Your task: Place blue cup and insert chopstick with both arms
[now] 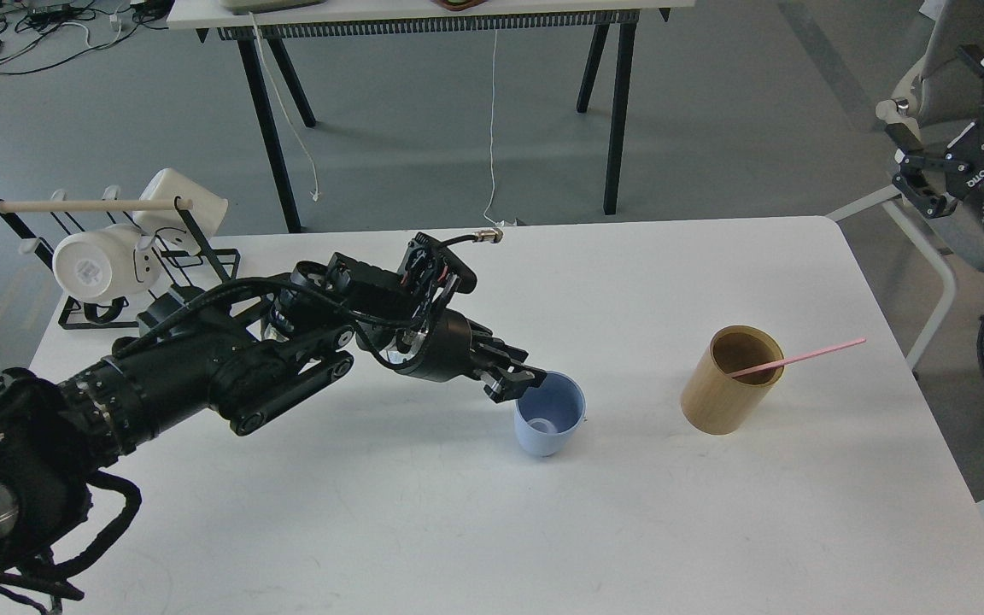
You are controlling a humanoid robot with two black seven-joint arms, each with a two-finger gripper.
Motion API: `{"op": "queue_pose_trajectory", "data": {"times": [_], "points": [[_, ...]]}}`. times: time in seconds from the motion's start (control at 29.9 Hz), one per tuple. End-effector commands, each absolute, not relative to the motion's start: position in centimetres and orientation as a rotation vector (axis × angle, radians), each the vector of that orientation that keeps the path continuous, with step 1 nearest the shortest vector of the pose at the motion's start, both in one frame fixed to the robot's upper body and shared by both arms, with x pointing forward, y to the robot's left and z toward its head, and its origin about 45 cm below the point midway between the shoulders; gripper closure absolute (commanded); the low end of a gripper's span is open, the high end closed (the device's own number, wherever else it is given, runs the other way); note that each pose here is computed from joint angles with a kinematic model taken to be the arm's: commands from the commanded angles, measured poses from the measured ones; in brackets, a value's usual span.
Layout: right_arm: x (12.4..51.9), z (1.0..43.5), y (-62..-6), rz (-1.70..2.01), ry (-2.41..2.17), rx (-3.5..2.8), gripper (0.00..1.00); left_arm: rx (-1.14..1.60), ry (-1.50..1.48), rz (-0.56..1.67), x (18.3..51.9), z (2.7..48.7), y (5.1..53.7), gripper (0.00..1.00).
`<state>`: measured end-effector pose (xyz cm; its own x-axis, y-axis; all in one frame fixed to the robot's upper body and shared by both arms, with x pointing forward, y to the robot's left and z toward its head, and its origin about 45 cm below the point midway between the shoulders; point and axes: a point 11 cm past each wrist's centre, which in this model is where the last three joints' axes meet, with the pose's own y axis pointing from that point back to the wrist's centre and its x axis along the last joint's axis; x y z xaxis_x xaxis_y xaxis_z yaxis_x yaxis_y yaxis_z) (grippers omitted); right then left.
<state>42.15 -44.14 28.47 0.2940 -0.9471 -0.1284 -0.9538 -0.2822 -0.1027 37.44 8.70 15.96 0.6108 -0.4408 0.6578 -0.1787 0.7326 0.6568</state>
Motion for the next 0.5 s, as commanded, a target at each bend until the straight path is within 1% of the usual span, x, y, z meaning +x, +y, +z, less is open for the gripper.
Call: {"op": "queue_pose_trajectory", "data": {"times": [0.0, 0.03, 0.1, 0.2, 0.3, 0.4, 0.47], "points": [[42.1, 28.5, -44.1, 0.061, 1.774, -2.402, 0.03, 0.650, -0.831, -0.058, 38.2, 18.0, 8.5, 0.50], [42.1, 28.5, -44.0, 0.052, 1.772, -2.414, 0.03, 0.598, -0.788, -0.009, 38.5, 18.9, 8.3, 0.46], [42.0, 29.4, -44.6, 0.017, 1.783, -2.425, 0.03, 0.484, -0.687, 0.097, 39.2, 20.7, 8.3, 0.43], [41.1, 32.2, -47.7, -0.121, 1.859, -2.460, 0.01, 0.282, -0.503, 0.275, 40.7, 23.7, 9.5, 0.38], [39.7, 35.4, -49.6, -0.263, 1.895, -2.523, 0.01, 0.077, -0.319, 0.418, 42.0, 26.2, 10.6, 0.36], [37.4, 38.0, -50.7, -0.428, 1.915, -2.670, 0.01, -0.078, -0.146, 0.522, 42.7, 26.9, 11.9, 0.32], [35.9, 38.4, -50.4, -0.573, 1.931, -2.809, 0.01, -0.132, -0.089, 0.558, 43.0, 27.1, 12.4, 0.31]]}}
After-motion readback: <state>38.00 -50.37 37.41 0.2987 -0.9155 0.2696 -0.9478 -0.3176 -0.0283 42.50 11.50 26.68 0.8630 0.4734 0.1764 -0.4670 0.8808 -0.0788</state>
